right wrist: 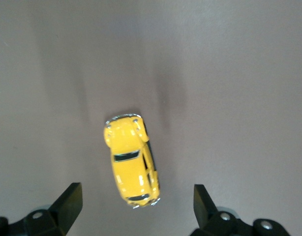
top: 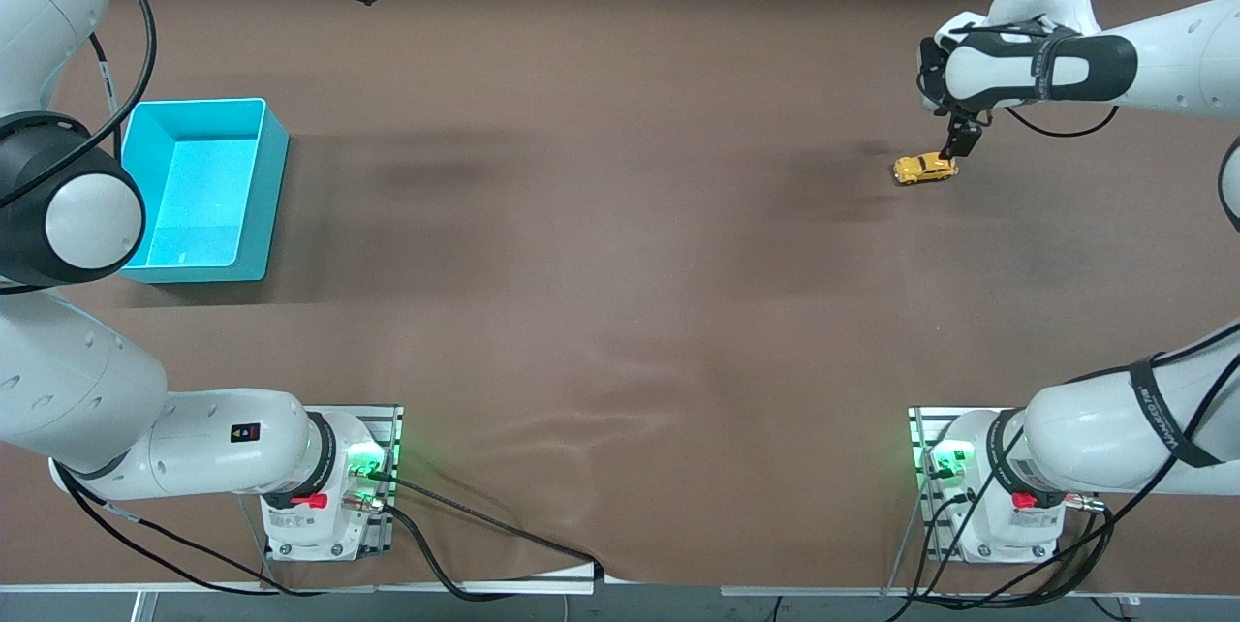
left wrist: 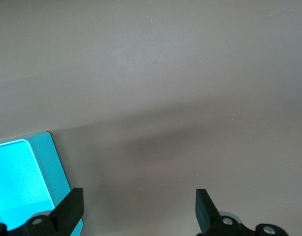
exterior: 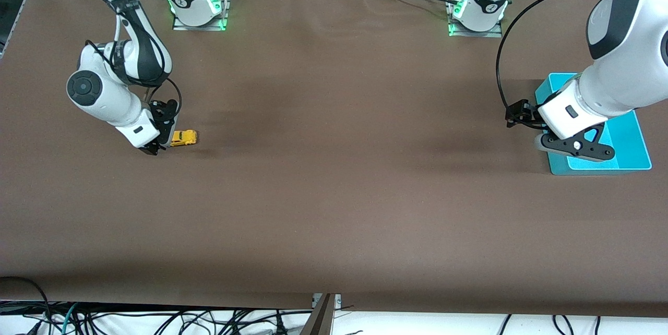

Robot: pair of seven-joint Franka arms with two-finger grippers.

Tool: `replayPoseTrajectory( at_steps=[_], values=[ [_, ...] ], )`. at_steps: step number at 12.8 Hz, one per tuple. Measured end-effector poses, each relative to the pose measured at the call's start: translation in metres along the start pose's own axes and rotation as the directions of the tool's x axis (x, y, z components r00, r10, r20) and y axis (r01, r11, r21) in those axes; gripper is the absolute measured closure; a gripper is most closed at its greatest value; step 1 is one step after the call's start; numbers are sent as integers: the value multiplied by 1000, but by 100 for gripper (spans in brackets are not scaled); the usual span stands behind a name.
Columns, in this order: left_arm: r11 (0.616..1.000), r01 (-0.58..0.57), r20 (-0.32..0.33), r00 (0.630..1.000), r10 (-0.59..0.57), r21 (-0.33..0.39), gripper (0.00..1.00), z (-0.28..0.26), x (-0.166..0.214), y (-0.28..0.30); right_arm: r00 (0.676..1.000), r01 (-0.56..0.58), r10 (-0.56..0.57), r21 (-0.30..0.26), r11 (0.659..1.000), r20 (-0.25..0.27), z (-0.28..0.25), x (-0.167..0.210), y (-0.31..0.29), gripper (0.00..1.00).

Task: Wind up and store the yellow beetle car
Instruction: 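Lower the right gripper over the car and close on it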

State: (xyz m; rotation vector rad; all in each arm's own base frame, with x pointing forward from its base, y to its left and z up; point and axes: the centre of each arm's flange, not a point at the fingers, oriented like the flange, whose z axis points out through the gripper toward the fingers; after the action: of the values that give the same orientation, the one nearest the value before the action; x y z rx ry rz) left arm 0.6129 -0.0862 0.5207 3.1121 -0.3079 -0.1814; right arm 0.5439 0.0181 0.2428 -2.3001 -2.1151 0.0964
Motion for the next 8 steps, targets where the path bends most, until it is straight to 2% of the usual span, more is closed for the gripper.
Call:
replayPoseTrajectory(
  at_steps=[8],
  values=[
    [1000,0,1,1000,0,0,0,1,0,0,999,28,-28,-5,1000,-15,33,-5,0,1]
  ],
)
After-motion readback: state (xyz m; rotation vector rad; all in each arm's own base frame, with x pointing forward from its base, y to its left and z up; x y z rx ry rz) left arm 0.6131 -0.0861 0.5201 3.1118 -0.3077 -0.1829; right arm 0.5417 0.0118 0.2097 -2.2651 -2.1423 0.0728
